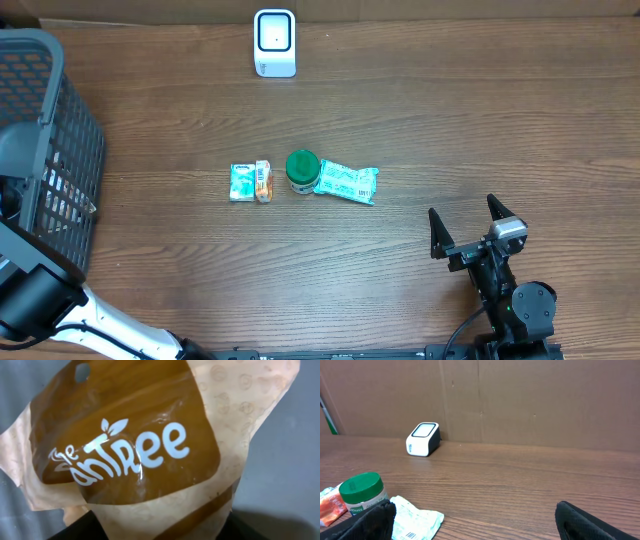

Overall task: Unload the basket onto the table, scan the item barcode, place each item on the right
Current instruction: 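Grasp the brown PanTree bag in the basket with the left gripper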

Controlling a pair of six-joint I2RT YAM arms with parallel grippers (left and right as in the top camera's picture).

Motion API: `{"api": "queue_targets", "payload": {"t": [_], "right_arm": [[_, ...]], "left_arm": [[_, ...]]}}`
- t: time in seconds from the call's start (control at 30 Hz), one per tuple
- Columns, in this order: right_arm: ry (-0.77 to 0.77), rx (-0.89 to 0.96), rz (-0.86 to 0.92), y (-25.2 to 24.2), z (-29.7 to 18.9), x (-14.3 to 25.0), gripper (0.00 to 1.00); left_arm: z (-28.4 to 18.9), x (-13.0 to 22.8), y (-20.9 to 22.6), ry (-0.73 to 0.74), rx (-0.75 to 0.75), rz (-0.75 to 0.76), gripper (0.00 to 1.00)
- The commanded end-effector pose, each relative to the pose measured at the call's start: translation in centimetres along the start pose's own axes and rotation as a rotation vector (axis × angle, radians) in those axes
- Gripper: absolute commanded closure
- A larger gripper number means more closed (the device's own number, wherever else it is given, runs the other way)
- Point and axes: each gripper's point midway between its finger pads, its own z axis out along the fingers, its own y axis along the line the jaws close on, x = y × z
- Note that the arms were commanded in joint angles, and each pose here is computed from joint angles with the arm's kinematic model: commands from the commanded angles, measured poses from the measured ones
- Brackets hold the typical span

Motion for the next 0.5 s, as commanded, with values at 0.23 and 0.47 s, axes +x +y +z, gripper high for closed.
{"api": "queue_targets", "payload": {"t": [0.23, 0.47], "right_arm": [[-0.002, -0.003, -0.001, 0.0, 0.0, 0.2, 0.00], [-0.002, -0.003, -0.001, 0.0, 0.0, 0.2, 0.00]], "left_arm": [[-6.7, -3.3, -3.5, 0.024, 0.079, 0.155, 0.62], [-14.6, -6.1, -6.3, -0.065, 0.215, 0.205, 0.70]]}}
